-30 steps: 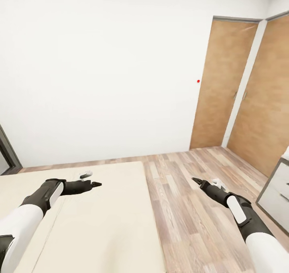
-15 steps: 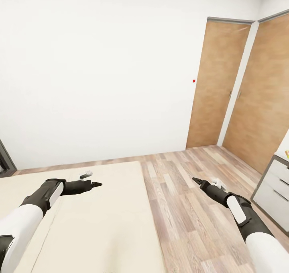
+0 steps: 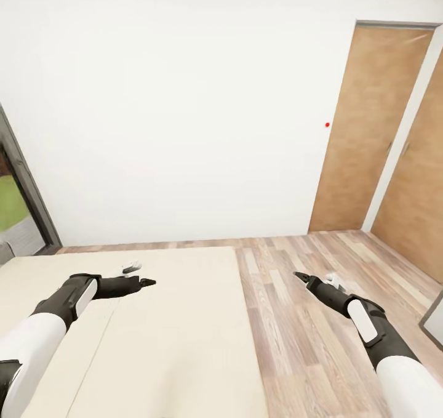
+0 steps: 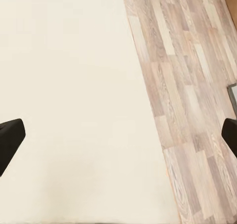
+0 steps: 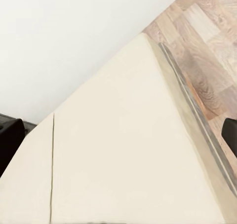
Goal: Put all the toys in the child's room - the three board games (two on the bed and one on the table), the two jigsaw puzzles on the table, and the tennis ball on the table - inside the toy box on the table in the child's room.
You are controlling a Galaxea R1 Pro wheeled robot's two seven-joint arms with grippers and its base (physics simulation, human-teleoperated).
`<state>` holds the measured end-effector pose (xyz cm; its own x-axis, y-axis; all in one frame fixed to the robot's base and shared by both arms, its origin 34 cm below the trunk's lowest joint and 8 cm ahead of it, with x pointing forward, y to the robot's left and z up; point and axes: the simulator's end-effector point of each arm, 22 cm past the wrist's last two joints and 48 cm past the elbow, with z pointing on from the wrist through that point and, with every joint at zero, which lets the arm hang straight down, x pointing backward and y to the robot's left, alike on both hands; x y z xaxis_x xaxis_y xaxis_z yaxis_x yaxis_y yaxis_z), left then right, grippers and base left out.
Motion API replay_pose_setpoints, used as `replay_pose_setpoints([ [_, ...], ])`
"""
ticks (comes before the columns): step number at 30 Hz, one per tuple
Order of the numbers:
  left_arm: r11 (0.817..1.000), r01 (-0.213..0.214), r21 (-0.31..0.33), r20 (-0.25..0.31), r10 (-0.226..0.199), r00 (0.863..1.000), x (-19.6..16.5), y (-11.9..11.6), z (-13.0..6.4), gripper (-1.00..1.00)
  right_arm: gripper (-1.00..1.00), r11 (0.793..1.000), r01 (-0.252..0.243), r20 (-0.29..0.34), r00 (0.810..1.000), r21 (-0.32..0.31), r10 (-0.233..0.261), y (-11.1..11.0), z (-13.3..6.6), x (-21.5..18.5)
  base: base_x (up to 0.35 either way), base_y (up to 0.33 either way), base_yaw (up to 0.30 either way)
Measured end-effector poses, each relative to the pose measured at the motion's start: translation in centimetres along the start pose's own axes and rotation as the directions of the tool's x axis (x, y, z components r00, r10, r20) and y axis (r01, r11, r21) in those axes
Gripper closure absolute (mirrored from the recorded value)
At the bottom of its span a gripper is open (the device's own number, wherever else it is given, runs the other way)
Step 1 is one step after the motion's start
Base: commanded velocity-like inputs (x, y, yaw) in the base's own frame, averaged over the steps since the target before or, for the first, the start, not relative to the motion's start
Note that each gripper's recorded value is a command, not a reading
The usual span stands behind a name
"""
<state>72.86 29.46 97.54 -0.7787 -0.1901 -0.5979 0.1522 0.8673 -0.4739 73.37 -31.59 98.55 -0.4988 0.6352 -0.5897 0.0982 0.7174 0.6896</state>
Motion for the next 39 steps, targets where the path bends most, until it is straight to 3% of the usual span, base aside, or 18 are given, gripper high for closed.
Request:
replay_pose_setpoints([
  [17,1.0,-0.001,0.001,0.0,0.001,1.0,0.0,-0.04,0.01,-1.0,-1.0,1.0,0.0,0.002,1.0,-0.001,0.0,-0.03,-0.02,-0.05,0.0,0.102,0.046],
  [39,1.0,0.0,0.001,0.0,0.0,1.0,-0.02,-0.04,0.0,-1.0,-1.0,1.0,-0.002,0.002,1.0,-0.001,0.002,-0.02,-0.02,-0.03,0.0,0.268,0.0],
])
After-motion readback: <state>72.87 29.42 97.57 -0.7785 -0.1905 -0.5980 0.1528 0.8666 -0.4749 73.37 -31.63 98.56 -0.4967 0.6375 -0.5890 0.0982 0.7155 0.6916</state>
